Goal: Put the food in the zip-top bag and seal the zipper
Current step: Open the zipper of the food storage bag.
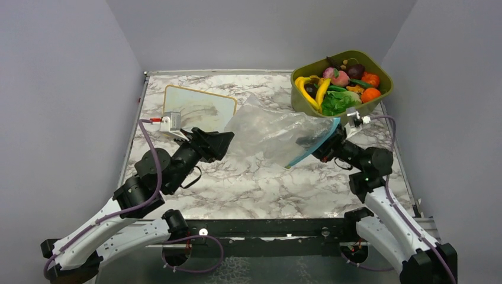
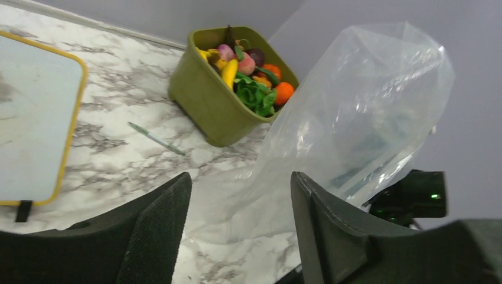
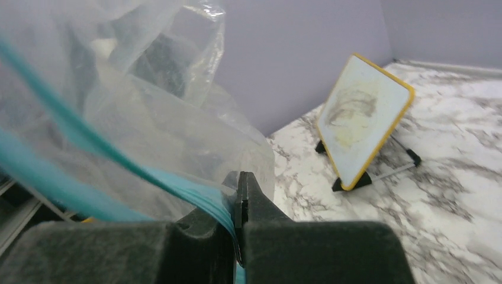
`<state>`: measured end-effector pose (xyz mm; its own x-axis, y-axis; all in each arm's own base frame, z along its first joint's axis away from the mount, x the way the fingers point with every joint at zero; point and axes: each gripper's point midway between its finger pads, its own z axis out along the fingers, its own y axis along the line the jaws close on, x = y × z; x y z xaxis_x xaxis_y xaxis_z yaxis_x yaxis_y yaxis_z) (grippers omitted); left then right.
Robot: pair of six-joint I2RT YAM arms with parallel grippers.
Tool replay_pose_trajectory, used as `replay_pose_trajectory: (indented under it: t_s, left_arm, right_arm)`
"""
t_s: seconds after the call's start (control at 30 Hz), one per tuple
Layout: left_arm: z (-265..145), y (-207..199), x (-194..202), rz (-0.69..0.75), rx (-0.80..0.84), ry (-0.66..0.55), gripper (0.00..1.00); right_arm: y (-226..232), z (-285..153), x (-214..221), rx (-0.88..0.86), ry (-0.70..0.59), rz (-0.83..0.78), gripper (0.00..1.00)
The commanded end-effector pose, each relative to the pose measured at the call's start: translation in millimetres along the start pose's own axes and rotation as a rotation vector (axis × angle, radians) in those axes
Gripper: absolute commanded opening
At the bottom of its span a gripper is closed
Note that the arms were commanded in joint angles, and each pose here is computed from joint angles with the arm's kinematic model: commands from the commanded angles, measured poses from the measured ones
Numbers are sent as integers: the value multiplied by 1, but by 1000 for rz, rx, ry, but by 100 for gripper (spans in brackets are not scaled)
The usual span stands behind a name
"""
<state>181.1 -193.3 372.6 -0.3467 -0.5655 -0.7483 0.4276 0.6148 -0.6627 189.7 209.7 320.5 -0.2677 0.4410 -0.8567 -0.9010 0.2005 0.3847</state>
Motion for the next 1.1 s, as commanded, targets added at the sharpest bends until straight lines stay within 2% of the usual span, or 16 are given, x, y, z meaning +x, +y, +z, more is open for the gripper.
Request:
replay_pose_trajectory:
  t_s: [0.0, 0.1, 0.2, 0.37, 0.53, 0.63, 0.77, 1.07]
  left_arm:
    - [3, 26, -6, 191, -112, -26, 68]
    - [9, 36, 4, 294, -133, 5, 73]
    - [14, 41, 17, 392, -129, 66, 75]
    - [19, 51, 32, 456, -151, 130, 75]
    - [24, 31, 58, 511, 15, 222, 75]
    - [29, 11, 75, 483, 131, 270, 74]
    - [39, -12, 87, 425, 247, 272, 73]
    - [76, -32, 105, 377, 307, 260, 75]
  right_arm:
    - [-47, -7, 12, 334, 118, 152, 1]
    - [-58, -14, 16, 459, 176, 218, 1]
    - [-69, -21, 22, 562, 240, 270, 1]
    - [-80, -30, 22, 674, 277, 278, 1]
    - [-89, -28, 32, 713, 307, 342, 1]
    - [-93, -24, 38, 731, 300, 397, 1]
    - [-96, -12, 40, 787, 285, 451, 1]
    - [-75, 24, 64, 787, 302, 538, 1]
